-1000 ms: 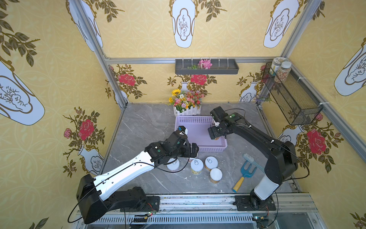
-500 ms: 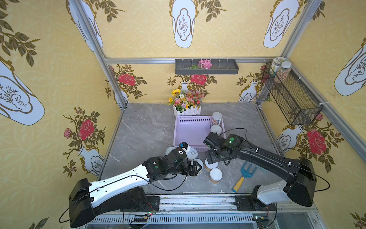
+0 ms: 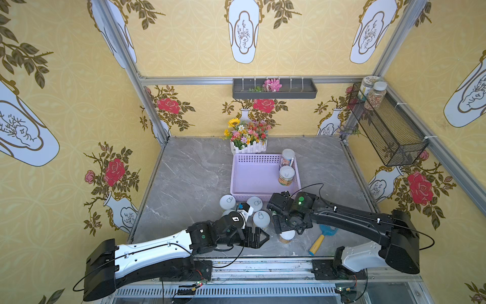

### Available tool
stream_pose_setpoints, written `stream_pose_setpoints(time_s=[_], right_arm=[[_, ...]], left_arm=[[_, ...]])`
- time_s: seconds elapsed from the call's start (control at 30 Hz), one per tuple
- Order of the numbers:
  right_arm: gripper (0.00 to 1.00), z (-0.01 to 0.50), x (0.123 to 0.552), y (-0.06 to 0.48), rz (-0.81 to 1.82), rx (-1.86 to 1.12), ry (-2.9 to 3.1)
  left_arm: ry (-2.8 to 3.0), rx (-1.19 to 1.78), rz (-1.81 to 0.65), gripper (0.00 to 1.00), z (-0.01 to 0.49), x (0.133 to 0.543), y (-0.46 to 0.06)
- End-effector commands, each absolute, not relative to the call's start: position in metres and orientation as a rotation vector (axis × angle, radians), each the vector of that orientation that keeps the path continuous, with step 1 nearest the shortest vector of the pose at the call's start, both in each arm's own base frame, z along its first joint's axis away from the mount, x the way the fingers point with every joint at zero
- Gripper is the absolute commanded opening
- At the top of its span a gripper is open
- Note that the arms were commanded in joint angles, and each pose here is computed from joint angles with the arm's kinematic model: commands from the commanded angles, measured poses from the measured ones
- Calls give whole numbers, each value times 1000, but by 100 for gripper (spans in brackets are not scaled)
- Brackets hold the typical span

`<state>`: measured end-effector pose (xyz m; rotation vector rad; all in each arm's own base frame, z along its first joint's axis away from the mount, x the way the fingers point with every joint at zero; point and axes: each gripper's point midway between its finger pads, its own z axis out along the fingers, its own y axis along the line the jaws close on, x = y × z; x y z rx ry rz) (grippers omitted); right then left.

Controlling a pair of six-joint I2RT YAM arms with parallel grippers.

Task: Put the canned food in the basket
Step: Pick up the canned food from the center of the board.

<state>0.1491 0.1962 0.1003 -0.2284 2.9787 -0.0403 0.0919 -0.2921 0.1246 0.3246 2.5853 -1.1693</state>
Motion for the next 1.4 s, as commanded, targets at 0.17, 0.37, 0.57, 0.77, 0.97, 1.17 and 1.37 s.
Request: stream_pose_setpoints(time_s=[0.17,0.37,0.57,0.77,0.97,1.17,1.37], right_arm=[[97,89,141,207,28,-196,3039],[94,81,131,199,-10,-179,3088],[91,74,126,201,18,-180,3116],[87,70,129,202,-2,-207,3119],[84,65,134,198,-39,-207,3104],[84,59,136,197,-22,-197,3115],[81,58,134,198,19,-193,3133]], left_arm=[[2535,276,-1109,100,121,106,-300],[2539,278,-1094,100,120,106,-299],[2552,292,-1078,100,118,106,-299],[2553,303,-1070,100,118,107,-302],[2557,310,-1069,100,117,107,-304],[2558,311,-1064,100,117,106,-303],[2560,313,-1063,100,117,106,-303]])
